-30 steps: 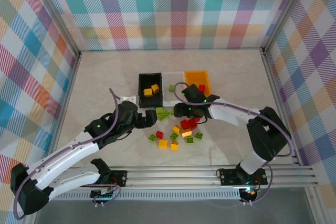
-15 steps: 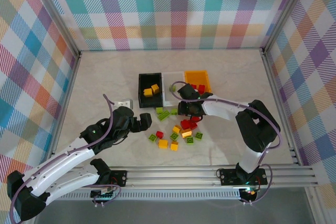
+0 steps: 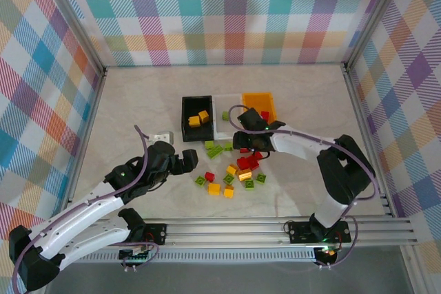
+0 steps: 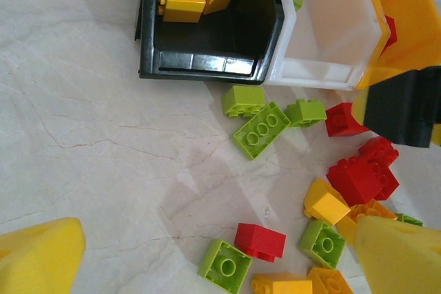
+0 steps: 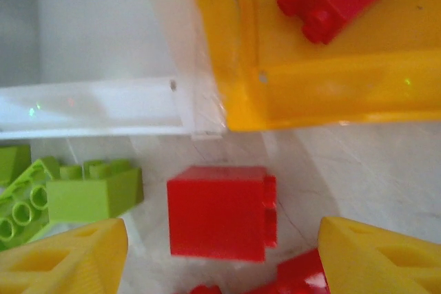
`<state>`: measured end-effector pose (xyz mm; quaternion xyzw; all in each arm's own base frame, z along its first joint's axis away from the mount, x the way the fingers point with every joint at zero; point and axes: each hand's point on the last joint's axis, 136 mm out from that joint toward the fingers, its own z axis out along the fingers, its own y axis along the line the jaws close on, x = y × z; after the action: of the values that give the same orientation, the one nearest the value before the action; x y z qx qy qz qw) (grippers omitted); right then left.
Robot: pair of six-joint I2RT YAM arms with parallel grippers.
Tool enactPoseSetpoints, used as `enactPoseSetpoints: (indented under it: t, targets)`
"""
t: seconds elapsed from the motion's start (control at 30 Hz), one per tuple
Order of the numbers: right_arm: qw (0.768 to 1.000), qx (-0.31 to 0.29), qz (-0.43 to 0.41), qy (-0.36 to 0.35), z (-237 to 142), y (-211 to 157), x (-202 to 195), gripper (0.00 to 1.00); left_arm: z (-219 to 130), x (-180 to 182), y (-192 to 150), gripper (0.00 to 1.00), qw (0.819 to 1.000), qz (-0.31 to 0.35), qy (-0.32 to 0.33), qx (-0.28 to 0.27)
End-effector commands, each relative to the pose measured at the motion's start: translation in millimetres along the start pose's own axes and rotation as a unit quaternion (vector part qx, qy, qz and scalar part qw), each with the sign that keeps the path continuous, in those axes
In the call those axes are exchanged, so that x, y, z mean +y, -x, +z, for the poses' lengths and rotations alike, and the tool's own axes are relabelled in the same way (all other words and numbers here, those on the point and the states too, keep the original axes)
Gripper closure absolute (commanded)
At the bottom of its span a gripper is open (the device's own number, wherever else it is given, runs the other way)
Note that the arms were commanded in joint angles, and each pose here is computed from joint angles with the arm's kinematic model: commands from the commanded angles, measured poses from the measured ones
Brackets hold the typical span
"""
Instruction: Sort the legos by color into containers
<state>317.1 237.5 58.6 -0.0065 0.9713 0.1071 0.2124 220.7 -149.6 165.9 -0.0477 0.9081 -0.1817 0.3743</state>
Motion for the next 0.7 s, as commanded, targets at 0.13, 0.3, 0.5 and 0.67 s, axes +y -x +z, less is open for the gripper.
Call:
enactPoseSetpoints:
  t: [0.13, 0.3, 0.5, 0.67]
  targets:
    - [1.0, 0.022, -0.003, -0.019, 22, -7, -4, 0.31, -1, 9, -2, 0.0, 1.0, 0.0, 0.016, -0.003]
    - [1.0, 0.026, -0.006, -0.013, 28, -9, -2, 0.43, 0, 10, -4, 0.0, 1.0, -0.001, 0.018, -0.001]
    - [1.0, 0.004, -0.015, 0.007, 19, -5, 2, 0.56, -1, 11, -4, 0.0, 1.0, -0.004, 0.016, -0.003]
    - [0.999, -0.019, -0.023, 0.039, -3, -2, 10, 0.61, -1, 11, -5, 0.0, 1.0, -0.005, 0.016, -0.002]
